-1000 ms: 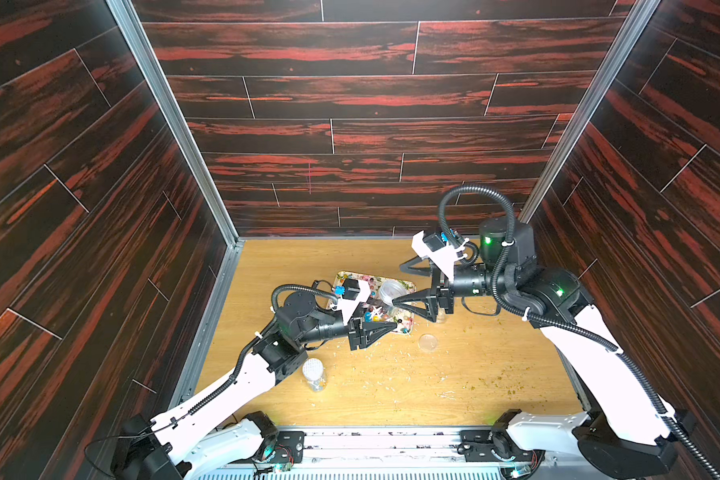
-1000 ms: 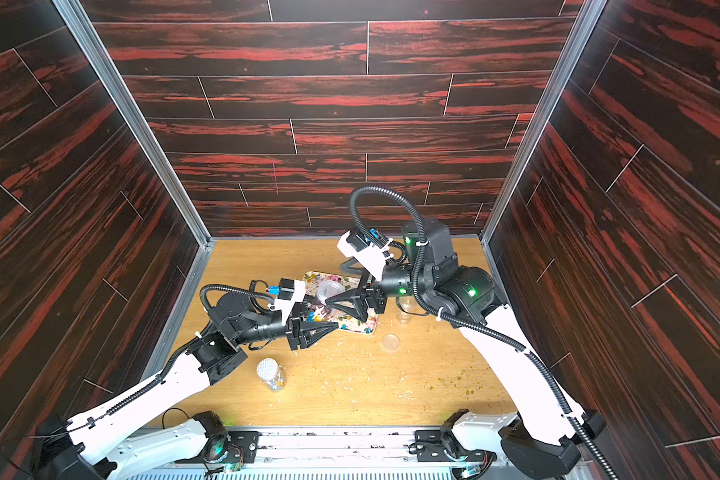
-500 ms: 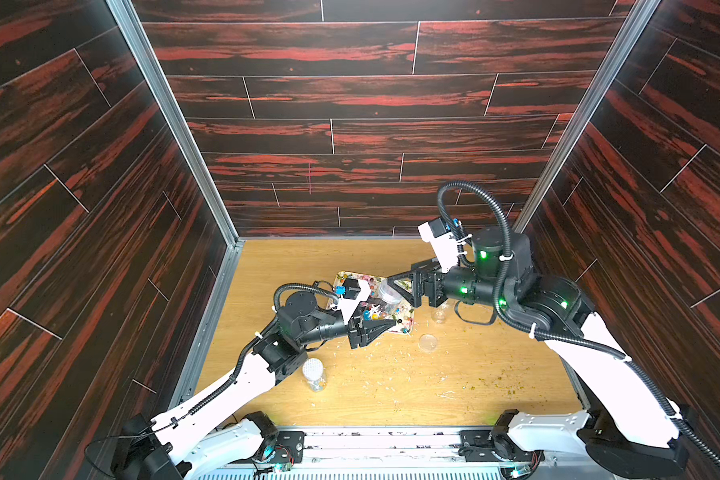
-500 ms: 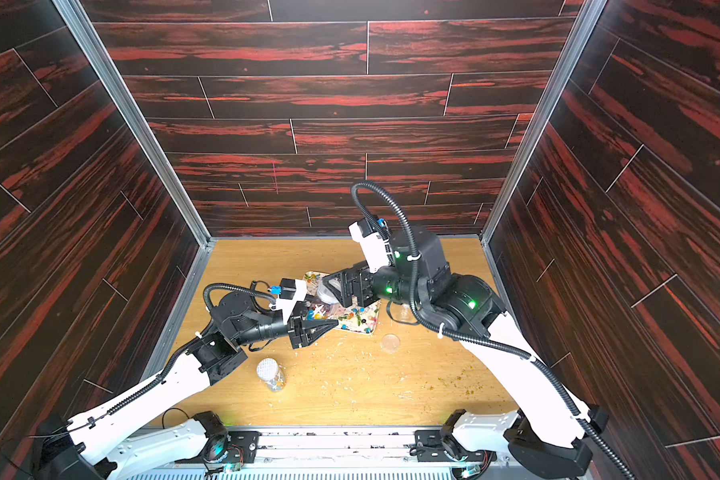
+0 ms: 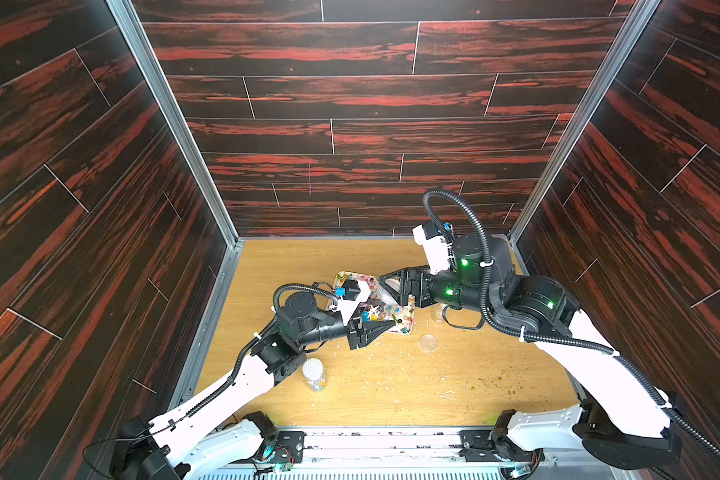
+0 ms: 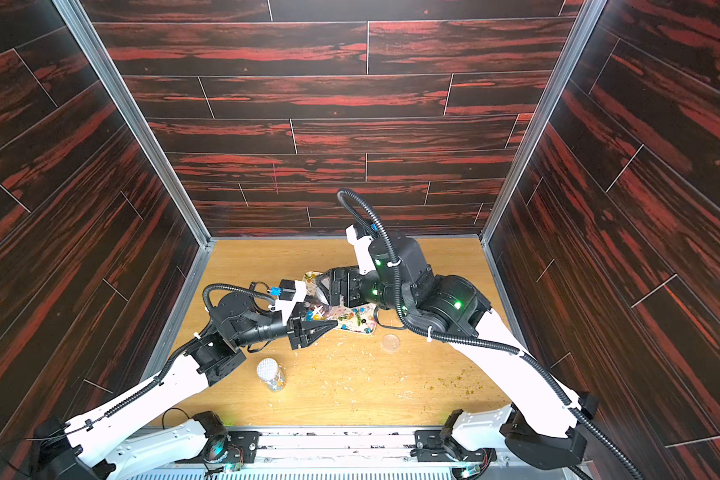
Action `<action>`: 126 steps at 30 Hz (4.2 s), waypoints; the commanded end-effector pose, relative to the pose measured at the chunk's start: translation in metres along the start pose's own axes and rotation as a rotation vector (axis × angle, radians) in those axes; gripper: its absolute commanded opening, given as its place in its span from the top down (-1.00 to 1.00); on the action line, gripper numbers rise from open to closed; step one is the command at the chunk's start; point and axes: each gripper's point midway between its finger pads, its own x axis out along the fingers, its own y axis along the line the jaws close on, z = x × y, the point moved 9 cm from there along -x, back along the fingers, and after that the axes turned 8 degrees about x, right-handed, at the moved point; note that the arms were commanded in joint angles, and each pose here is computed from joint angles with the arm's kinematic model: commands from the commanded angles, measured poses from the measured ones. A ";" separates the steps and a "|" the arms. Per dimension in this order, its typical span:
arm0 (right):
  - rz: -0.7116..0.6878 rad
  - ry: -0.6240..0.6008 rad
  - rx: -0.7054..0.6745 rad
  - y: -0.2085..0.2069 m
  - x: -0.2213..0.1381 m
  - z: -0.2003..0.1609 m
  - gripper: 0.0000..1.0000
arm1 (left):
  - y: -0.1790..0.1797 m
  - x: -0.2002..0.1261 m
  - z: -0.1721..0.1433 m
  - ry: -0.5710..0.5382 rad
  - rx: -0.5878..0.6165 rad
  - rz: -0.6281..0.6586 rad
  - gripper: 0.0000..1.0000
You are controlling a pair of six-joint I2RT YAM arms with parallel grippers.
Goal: Pour the candies out of the jar
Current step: Unscrew the lid from the jar.
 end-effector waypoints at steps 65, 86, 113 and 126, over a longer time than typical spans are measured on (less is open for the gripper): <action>0.521 -0.007 -0.761 -0.033 -0.008 0.009 -0.06 | -0.007 -0.012 0.019 -0.084 0.045 0.002 0.13; 0.508 0.010 -0.690 -0.029 -0.020 0.009 -0.98 | -0.006 -0.011 0.018 -0.080 0.052 0.014 0.13; 0.066 0.002 -0.003 -0.017 -0.007 0.011 -0.80 | -0.004 -0.011 0.016 -0.042 0.067 0.040 0.12; 0.035 0.065 0.026 -0.005 0.016 -0.001 -0.79 | -0.003 -0.011 0.014 -0.037 0.062 0.048 0.12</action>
